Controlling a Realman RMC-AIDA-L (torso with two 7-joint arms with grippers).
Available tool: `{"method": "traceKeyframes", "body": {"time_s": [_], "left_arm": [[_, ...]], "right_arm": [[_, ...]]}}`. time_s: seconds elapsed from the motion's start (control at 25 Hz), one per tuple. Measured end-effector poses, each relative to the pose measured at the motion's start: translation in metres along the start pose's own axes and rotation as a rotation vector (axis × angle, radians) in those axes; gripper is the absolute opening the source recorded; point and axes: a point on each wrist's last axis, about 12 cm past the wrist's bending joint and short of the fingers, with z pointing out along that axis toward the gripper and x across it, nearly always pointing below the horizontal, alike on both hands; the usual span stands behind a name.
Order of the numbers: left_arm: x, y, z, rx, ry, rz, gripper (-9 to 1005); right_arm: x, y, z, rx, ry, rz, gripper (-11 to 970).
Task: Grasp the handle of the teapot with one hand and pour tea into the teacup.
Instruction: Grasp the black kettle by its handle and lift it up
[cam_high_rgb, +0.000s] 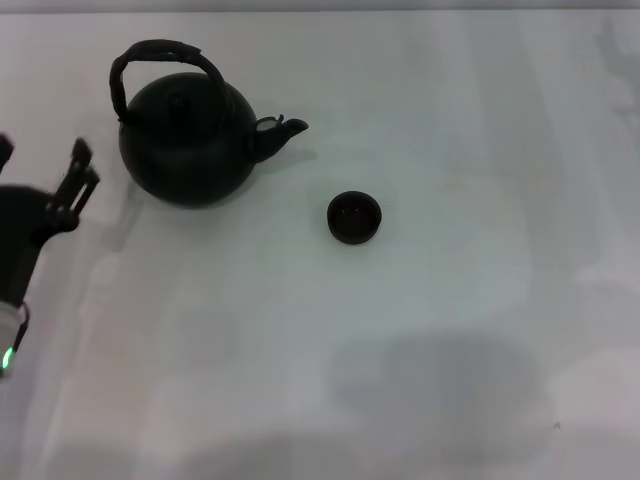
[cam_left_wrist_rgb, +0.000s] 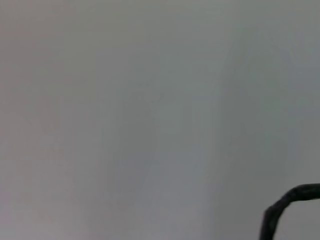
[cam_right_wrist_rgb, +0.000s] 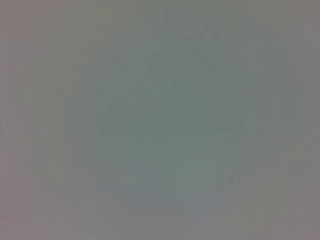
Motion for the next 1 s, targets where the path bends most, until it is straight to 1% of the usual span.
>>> {"method": "traceKeyframes", "body": {"time_s": [0.16,0.4,0.72,1.0], "left_arm": [[-0.005,-0.007,0.022,0.051,-0.015,0.010,888],[-0.011,-0.007,0.048,0.063,-0.011,0.033,888],[-0.013,-0.002,0.064,0.078,0.015,0.080,887],[-0.012,-0.002,0.073,0.092,0.043,0.101,887]], "right_arm": [[0.000,-0.001,0.002,0.006,0.004,0.030,870],[0.002,-0.002,0.003,0.012,0.028,0.043,871],[0.001,0.003,0.006,-0.004,0.033,0.044,871],[0.001,0.003,0.006,0.001,0.034,0.054,871]]}}
